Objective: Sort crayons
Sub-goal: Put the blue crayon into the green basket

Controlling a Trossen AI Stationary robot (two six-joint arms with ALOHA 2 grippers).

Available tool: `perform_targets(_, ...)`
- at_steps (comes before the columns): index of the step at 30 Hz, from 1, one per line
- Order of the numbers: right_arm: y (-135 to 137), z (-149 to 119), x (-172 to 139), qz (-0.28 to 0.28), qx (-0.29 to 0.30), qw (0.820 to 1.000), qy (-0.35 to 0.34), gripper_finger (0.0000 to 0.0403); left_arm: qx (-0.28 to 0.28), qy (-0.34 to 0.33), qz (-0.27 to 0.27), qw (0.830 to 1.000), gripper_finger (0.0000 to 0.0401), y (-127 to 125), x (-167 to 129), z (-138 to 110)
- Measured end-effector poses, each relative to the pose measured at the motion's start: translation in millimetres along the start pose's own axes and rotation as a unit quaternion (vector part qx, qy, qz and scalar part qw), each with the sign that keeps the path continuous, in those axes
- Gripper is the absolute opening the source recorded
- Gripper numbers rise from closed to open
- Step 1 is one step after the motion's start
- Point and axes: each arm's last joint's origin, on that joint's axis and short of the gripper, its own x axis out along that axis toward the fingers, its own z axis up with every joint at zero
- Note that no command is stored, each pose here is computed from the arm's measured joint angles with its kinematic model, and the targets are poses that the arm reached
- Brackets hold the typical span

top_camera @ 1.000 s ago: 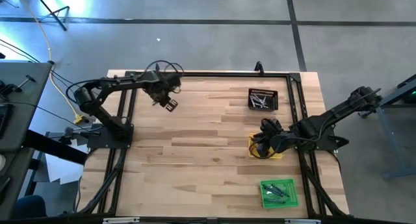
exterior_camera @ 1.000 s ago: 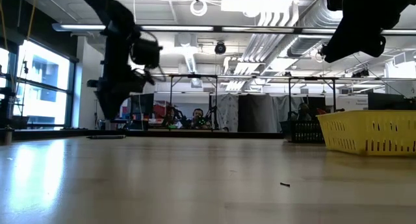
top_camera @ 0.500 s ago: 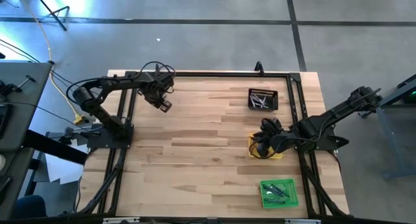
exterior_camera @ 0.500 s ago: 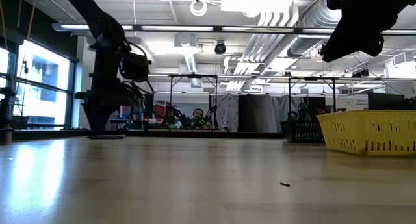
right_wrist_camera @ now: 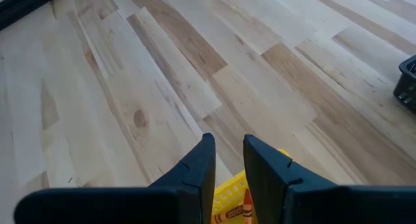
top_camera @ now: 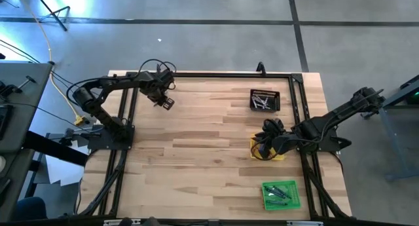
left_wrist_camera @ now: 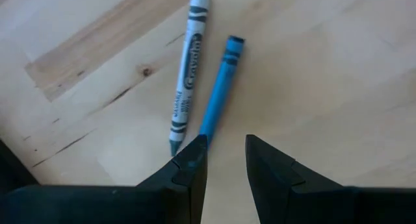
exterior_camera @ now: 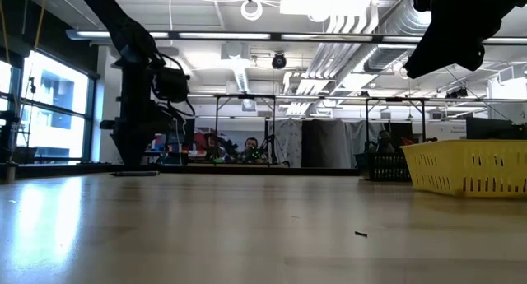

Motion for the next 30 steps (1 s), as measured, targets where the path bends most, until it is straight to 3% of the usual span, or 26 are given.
perform_targets(15,0.0,0.0,0.0,0.000,0.000,1.000,0.000,0.0076,-0.006,0.003,-0.016,1.000,0.0091,5.9,1.3,1.6)
perform_targets(30,0.1,0.1,0.0,0.000,0.000,1.000,-0.001,0.0076,-0.005,0.035,-0.014,0.999,0.0091,2.9,23.0,8.6)
